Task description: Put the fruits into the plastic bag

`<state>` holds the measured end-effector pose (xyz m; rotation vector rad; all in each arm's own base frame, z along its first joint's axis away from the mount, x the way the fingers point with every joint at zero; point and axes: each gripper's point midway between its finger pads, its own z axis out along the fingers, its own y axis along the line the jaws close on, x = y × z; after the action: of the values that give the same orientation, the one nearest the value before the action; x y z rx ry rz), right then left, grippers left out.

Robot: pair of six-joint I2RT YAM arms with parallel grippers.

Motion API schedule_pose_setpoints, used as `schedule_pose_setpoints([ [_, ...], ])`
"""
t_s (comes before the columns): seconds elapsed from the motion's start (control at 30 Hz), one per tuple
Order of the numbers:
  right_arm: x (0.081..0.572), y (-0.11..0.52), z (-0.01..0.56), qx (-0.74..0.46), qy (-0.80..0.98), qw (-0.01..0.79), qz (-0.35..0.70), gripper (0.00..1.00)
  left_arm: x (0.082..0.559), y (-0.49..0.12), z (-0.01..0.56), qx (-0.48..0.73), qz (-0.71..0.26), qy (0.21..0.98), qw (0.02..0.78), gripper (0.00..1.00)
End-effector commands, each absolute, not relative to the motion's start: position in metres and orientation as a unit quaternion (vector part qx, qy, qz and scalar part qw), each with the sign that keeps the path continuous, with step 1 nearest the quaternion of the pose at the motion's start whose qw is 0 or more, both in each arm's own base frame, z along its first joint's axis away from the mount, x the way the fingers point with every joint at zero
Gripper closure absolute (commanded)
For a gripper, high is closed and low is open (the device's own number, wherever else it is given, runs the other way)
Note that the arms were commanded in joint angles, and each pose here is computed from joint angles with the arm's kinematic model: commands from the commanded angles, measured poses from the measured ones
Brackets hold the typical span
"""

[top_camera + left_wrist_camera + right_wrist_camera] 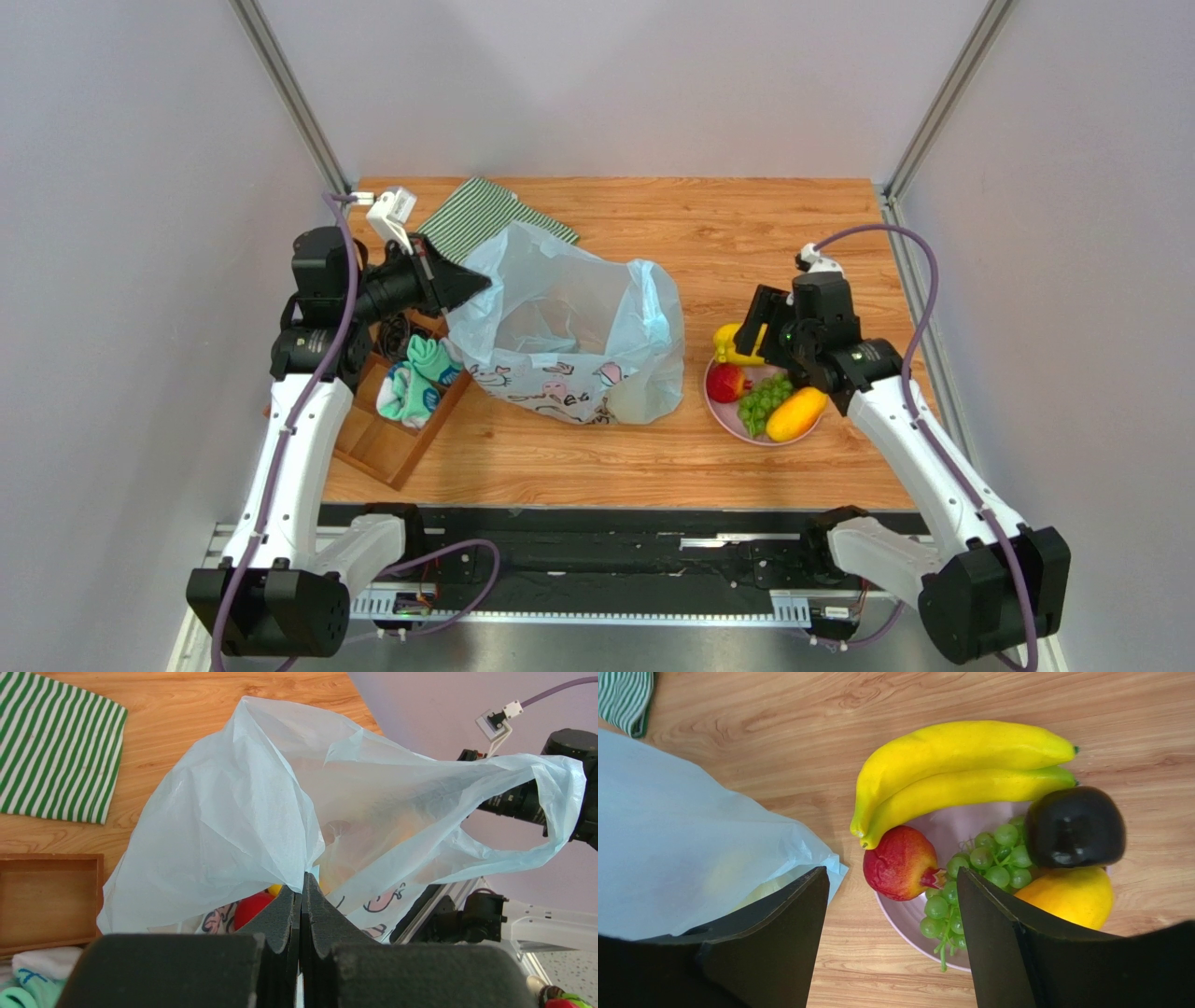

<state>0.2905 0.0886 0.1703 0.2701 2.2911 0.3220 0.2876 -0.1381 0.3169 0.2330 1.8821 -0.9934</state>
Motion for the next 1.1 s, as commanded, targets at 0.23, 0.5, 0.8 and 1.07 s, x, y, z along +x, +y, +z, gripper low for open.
schedule_pose_setpoints([
  [0.23,0.323,0.124,0.151,0.051,0.909,0.409,0.064,0.33,0.29,-0.131,0.318,0.097,-0.4,0.768,0.491,1.0],
  [0.5,0.338,0.134,0.132,0.027,0.918,0.395,0.018,0.42,0.292,-0.129,0.316,0.092,-0.4,0.77,0.489,1.0],
  [0.8,0.348,0.138,0.111,0.004,0.925,0.379,-0.033,0.51,0.294,-0.129,0.315,0.09,-0.406,0.77,0.485,1.0],
  [1.07,0.349,0.133,0.09,0.004,0.933,0.352,-0.077,0.63,0.295,-0.127,0.315,0.086,-0.406,0.77,0.485,1.0],
])
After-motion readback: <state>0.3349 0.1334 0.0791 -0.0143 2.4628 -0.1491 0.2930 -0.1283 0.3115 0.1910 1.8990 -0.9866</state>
